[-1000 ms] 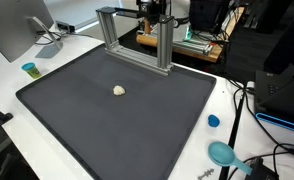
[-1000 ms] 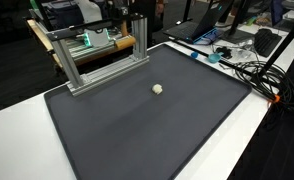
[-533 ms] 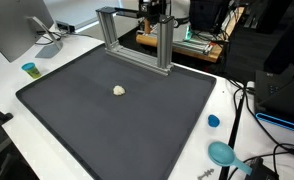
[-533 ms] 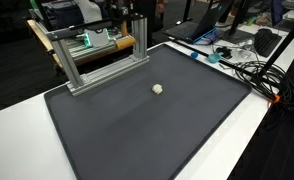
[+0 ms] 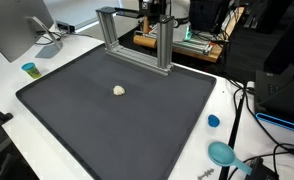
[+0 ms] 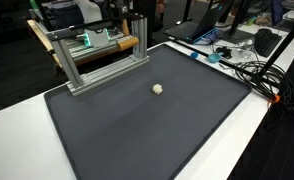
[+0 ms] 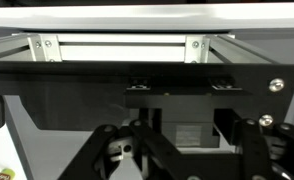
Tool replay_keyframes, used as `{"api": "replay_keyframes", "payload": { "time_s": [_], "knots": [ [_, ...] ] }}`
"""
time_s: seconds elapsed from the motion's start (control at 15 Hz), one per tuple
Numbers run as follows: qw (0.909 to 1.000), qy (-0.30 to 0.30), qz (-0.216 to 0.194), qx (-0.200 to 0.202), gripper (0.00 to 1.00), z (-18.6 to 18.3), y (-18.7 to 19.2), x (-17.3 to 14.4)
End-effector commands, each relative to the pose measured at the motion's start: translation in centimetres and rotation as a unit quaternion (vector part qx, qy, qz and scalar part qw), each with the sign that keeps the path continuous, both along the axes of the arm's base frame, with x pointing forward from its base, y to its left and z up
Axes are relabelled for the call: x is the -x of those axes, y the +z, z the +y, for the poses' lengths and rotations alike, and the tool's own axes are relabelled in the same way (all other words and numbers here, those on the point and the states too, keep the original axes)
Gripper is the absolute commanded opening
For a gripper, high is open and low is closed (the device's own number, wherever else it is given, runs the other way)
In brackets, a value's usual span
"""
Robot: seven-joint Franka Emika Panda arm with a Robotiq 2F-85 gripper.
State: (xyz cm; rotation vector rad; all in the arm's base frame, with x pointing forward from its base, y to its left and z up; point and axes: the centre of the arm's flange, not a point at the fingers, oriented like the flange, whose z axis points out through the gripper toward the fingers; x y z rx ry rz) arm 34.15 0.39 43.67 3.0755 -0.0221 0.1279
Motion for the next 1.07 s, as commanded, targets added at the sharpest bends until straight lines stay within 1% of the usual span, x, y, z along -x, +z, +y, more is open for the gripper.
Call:
{"api": "replay_keyframes", "payload": {
  "time_s": [0.0, 0.07, 0.13, 0.2, 0.33, 0.73, 0.8, 0.87, 0.93, 1.0],
  "knots": [
    [0.9995, 0.021, 0.023, 0.005, 0.74, -0.33, 0.89, -0.14],
    [0.9995, 0.022, 0.023, 0.006, 0.67, -0.32, 0.97, -0.20],
    [0.9994, 0.024, 0.024, 0.005, 0.51, -0.27, 1.03, -0.25],
    [0.9993, 0.026, 0.025, 0.005, 0.46, -0.14, 0.98, -0.29],
    [0.9993, 0.025, 0.026, 0.004, 0.34, 0.14, 0.82, -0.37],
    [0.9996, 0.011, 0.024, 0.009, 0.33, 0.66, 0.55, -0.60],
    [0.9997, 0.007, 0.021, 0.010, 0.83, 0.64, 0.61, -0.61],
    [0.9998, 0.000, 0.017, 0.009, 0.85, 0.63, 0.59, -0.63],
    [0.9999, -0.005, 0.015, 0.008, 0.85, 0.64, 0.57, -0.67],
    [0.9999, -0.009, 0.013, 0.006, 0.53, 0.66, 0.58, -0.70]
  ]
}}
